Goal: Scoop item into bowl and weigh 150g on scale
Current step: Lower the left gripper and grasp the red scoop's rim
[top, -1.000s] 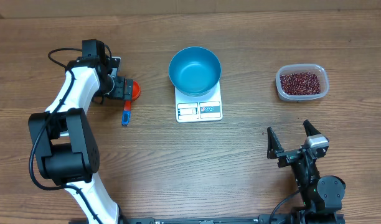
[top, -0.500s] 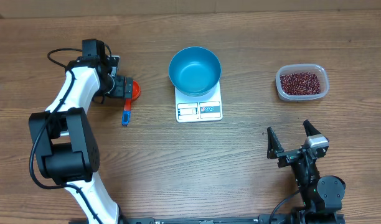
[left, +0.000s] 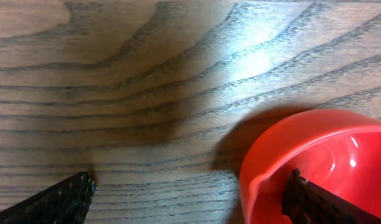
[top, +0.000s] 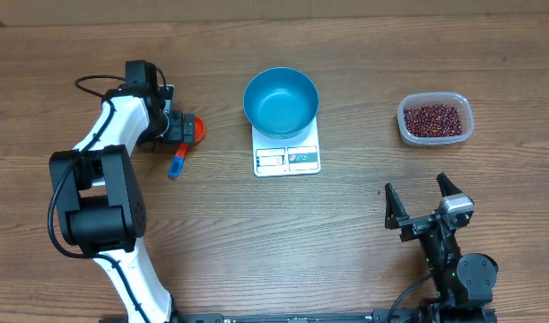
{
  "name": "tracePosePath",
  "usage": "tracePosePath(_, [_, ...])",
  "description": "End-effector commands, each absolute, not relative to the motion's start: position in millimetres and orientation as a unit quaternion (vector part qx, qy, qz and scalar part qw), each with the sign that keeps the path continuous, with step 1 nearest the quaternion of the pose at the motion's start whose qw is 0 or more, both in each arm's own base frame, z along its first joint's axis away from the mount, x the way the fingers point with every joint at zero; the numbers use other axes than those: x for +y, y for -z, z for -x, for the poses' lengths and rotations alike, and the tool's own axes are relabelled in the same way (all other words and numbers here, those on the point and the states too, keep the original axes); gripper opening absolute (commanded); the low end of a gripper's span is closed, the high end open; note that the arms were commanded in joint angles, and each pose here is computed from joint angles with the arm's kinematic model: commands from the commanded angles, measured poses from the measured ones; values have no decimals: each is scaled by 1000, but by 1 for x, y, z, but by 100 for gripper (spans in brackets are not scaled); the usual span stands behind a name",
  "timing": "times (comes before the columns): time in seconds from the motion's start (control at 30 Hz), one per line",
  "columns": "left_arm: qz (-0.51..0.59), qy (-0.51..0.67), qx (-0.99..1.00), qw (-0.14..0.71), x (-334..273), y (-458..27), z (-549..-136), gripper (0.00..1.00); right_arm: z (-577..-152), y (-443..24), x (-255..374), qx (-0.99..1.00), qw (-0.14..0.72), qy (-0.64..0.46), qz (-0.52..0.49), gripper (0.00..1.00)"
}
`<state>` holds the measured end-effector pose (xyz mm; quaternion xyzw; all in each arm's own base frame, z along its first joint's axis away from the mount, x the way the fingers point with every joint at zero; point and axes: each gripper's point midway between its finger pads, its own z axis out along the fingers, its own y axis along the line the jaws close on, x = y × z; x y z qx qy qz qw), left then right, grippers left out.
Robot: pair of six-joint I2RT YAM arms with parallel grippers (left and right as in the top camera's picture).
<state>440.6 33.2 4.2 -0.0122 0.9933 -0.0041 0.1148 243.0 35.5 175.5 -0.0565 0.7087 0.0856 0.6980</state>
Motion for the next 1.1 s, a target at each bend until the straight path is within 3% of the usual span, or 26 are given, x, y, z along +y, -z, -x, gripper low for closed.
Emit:
tracePosePath(0.0, [15, 2, 994, 109, 31, 2, -442, 100, -243, -173, 35, 708, 699, -84, 53, 100])
tracePosePath(0.5, [16, 3, 994, 108, 31, 2, -441, 99, -243, -173, 35, 708, 699, -85, 53, 100])
tracePosePath(0.63, [16, 3, 994, 108, 31, 2, -441, 80, -243, -173, 35, 708, 699, -84, 53, 100])
tracePosePath(0.8, [16, 3, 994, 108, 31, 2, -441, 64, -243, -173, 35, 708, 699, -84, 53, 100])
tracePosePath(0.93, [16, 3, 994, 108, 31, 2, -441, 41, -243, -173, 35, 708, 699, -84, 53, 100])
tracePosePath(1.07, [16, 3, 994, 108, 31, 2, -441, 10, -243, -173, 35, 708, 699, -84, 53, 100])
